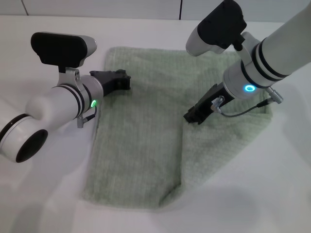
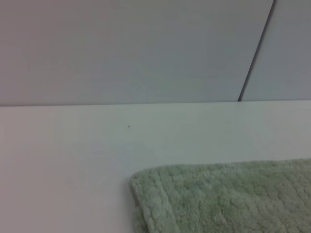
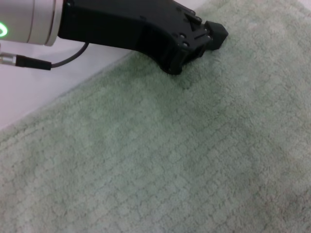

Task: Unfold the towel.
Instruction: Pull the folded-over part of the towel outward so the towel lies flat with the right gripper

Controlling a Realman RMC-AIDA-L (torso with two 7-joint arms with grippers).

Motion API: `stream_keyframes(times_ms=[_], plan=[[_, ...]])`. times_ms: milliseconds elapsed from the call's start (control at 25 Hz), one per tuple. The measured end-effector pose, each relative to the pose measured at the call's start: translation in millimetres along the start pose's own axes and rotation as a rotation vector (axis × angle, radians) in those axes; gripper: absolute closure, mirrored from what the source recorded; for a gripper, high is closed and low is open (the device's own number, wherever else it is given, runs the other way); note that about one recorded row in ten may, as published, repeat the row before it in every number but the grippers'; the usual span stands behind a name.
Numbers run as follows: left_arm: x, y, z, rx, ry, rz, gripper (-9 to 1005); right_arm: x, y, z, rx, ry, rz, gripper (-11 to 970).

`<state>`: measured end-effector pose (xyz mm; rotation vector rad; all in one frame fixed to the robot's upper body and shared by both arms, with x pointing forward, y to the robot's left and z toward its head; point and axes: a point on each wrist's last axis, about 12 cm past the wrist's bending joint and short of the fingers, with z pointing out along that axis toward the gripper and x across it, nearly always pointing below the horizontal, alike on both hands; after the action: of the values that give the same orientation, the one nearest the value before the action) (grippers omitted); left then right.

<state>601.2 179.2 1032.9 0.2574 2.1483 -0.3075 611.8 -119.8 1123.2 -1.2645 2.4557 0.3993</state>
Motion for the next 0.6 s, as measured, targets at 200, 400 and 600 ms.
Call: stream_keyframes(times_ms=[200,400,600], plan=[[-0.7,-0.4,0.3,0.001,-0.001,0.001,997,-0.2,-0.2,0.0,0.001,-0.002,-0.001,847],[-1.2,-0.6,0.4,0.002,-0.002,0.002,997,0.3,-0.5,0.1,0.004,-0.003,-0.003,871],[-1.3,-0.8,0.5,0.002,-0.002,0.002,997,0.4,0.5,0.7,0.004,0.002,-0.011,895]])
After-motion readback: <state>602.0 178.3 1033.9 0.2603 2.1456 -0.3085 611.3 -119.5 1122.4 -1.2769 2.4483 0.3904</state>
